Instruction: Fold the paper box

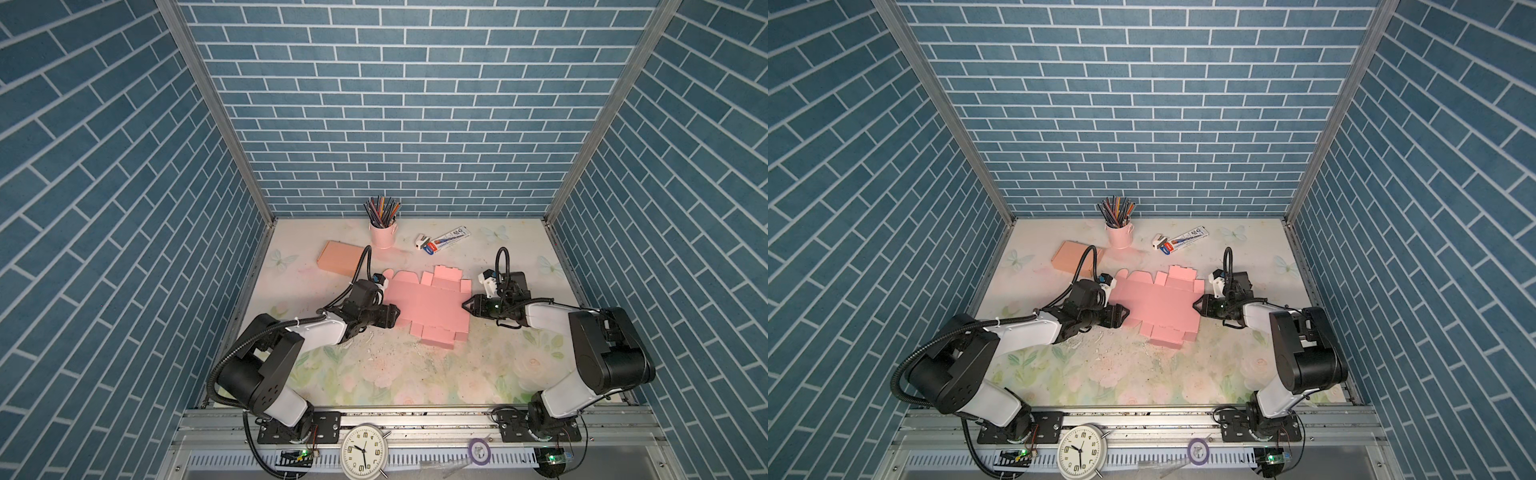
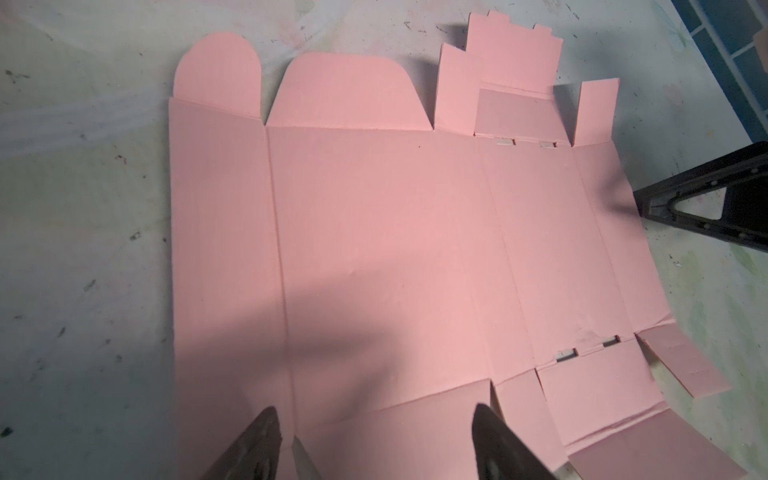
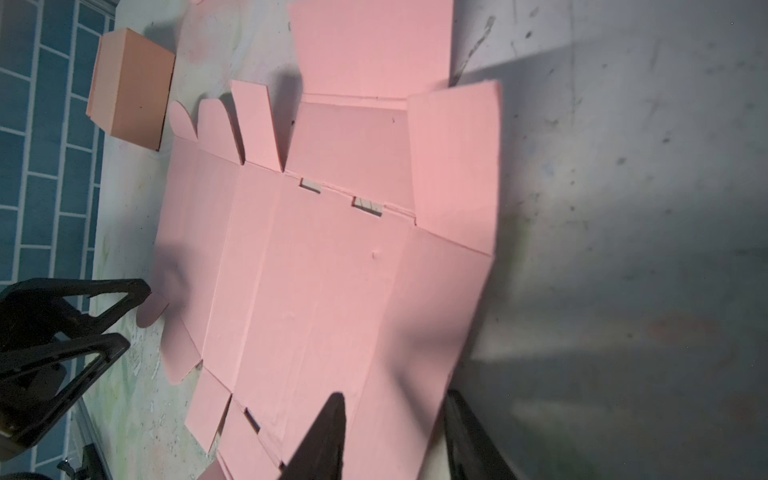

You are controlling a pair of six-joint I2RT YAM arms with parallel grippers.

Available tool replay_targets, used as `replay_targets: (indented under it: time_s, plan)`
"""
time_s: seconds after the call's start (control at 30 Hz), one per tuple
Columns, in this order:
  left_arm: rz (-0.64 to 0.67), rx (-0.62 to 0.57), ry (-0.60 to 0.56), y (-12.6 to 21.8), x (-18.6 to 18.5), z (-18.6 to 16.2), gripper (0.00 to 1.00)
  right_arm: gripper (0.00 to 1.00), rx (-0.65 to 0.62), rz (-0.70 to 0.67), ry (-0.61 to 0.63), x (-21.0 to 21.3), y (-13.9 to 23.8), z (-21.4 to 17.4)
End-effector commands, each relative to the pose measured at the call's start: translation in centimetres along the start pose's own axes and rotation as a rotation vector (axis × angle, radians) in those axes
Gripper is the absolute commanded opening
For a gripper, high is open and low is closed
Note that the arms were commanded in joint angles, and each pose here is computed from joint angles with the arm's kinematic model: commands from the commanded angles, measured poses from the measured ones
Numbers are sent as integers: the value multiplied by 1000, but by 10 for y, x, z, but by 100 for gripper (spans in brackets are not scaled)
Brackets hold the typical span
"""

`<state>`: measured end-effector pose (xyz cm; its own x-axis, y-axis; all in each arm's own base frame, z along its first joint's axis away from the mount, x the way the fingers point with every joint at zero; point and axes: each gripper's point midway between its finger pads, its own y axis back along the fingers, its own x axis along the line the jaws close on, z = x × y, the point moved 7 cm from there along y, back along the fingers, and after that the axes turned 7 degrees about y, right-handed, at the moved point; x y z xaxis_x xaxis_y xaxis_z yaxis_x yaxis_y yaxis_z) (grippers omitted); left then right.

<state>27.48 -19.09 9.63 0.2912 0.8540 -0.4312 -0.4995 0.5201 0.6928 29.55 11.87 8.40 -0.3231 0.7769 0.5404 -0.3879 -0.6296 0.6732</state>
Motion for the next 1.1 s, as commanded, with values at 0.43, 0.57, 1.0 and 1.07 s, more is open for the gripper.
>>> replay_targets:
  time_s: [0.43, 0.57, 1.0, 1.07]
  plan:
    - [-5, 20, 3, -6, 13, -15, 74, 18, -39, 149, -107, 5, -8, -11]
    - [-34, 7, 6, 1, 8, -13, 74, 7, -33, 115, -83, 5, -4, -10]
    - [-105, -56, 23, 45, -5, -14, 74, 2, 117, -57, 115, 13, 29, -1]
    - [-116, -55, 29, 45, -6, -16, 74, 1, 149, -72, 136, 14, 33, -2]
